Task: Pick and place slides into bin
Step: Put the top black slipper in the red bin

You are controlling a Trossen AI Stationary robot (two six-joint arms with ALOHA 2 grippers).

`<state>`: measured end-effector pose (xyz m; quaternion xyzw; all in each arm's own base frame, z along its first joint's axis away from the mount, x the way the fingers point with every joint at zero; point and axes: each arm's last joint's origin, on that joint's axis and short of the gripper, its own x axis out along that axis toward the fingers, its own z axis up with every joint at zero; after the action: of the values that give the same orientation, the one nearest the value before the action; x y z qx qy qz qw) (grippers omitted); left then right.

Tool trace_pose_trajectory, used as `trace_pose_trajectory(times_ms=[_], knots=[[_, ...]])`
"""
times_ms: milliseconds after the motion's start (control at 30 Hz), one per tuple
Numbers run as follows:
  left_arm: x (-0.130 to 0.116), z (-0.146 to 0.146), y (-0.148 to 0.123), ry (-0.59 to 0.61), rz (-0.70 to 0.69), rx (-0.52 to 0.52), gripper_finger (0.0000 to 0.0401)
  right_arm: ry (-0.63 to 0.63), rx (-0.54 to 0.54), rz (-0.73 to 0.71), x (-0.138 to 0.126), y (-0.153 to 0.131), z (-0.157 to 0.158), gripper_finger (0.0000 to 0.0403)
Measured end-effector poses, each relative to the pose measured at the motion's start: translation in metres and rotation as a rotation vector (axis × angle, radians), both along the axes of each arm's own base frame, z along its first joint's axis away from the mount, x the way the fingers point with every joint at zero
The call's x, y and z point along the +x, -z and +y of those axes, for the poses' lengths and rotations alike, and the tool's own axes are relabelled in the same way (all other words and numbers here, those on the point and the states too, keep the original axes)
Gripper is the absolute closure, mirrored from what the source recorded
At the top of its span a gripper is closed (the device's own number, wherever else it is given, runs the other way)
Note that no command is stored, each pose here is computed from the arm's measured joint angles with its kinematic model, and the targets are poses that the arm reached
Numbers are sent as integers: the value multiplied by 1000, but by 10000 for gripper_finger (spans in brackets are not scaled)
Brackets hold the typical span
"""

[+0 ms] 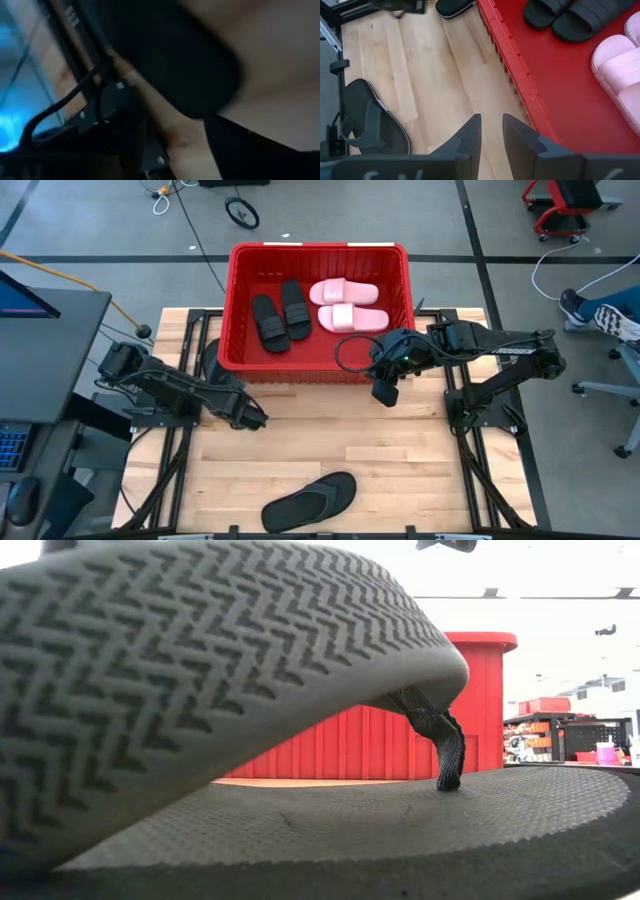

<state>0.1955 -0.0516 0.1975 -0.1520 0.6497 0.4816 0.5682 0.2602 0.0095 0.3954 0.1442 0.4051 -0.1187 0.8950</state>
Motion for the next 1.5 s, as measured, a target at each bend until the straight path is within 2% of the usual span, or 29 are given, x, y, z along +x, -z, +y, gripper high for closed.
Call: trace_pose_trajectory(times_ms=[133, 300, 467, 633, 867, 1067, 1233, 1333, 1433, 1500], knots=[[-12, 16, 28, -118, 9, 46, 164, -9, -8, 1, 0, 0, 0, 317], [-22, 34, 53, -156, -26, 118, 170, -10, -9, 1, 0, 0, 0, 317], [-24, 50, 53, -171, -19, 227, 202, -3, -3, 0, 0, 0, 0, 317], [-27, 61, 53, -177, 16, 255, 221, -3, -2, 0, 0, 0, 0, 317], [-33, 76, 59, -194, 42, 295, 207, -2, -2, 0, 0, 0, 0, 317], [-38, 81, 77, -237, -46, 294, 201, -2, -2, 0, 0, 0, 0, 317], [-41, 81, 80, -260, -50, 301, 253, -2, -2, -1, 0, 0, 0, 317], [-46, 80, 79, -248, 2, 295, 315, -2, -2, -1, 0, 0, 0, 317], [-47, 79, 80, -239, 31, 241, 382, -2, -2, -1, 0, 0, 0, 317], [-44, 77, 79, -237, 32, 196, 387, -1, -1, -1, 0, 0, 0, 317]])
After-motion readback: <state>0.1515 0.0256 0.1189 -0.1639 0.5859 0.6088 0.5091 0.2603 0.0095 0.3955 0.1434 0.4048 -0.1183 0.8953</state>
